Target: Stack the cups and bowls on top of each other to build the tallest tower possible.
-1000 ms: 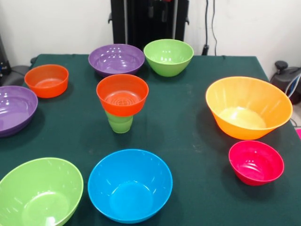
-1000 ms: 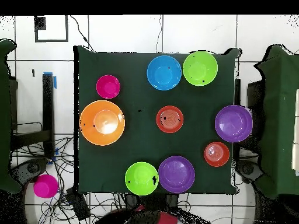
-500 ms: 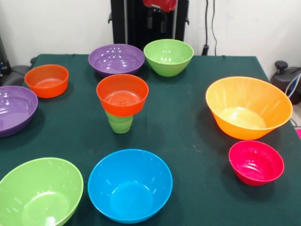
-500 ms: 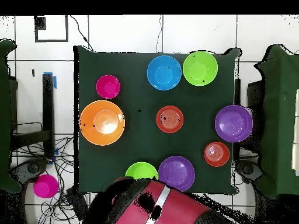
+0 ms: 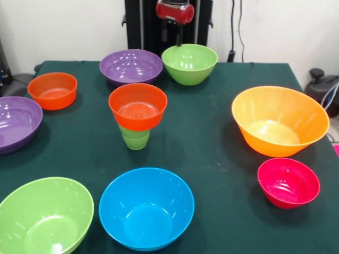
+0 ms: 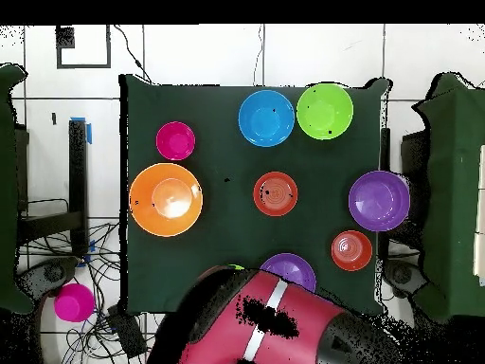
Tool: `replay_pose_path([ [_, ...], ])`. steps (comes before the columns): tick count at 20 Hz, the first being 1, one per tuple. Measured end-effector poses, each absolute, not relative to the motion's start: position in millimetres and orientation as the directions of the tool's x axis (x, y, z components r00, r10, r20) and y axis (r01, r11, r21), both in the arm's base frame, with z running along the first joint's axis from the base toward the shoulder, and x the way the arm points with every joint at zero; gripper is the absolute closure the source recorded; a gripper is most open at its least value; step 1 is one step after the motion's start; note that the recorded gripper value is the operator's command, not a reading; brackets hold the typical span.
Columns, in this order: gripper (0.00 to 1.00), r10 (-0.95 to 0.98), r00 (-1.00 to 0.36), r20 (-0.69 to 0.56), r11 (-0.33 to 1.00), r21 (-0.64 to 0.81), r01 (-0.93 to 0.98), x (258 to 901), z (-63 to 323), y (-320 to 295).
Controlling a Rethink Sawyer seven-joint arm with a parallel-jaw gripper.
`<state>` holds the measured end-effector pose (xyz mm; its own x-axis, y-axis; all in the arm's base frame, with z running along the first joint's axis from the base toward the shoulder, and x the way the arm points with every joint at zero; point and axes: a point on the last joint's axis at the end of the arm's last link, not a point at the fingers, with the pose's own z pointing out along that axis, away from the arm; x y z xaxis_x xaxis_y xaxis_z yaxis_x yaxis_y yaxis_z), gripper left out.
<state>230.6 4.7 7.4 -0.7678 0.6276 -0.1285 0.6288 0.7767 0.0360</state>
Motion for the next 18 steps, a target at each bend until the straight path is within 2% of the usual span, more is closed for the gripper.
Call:
replay_pose_path([
  [18, 0.00, 0.608, -0.784, -0.128, 0.792, 0.031, 0.609, 236.5, -27.2, -7.5],
])
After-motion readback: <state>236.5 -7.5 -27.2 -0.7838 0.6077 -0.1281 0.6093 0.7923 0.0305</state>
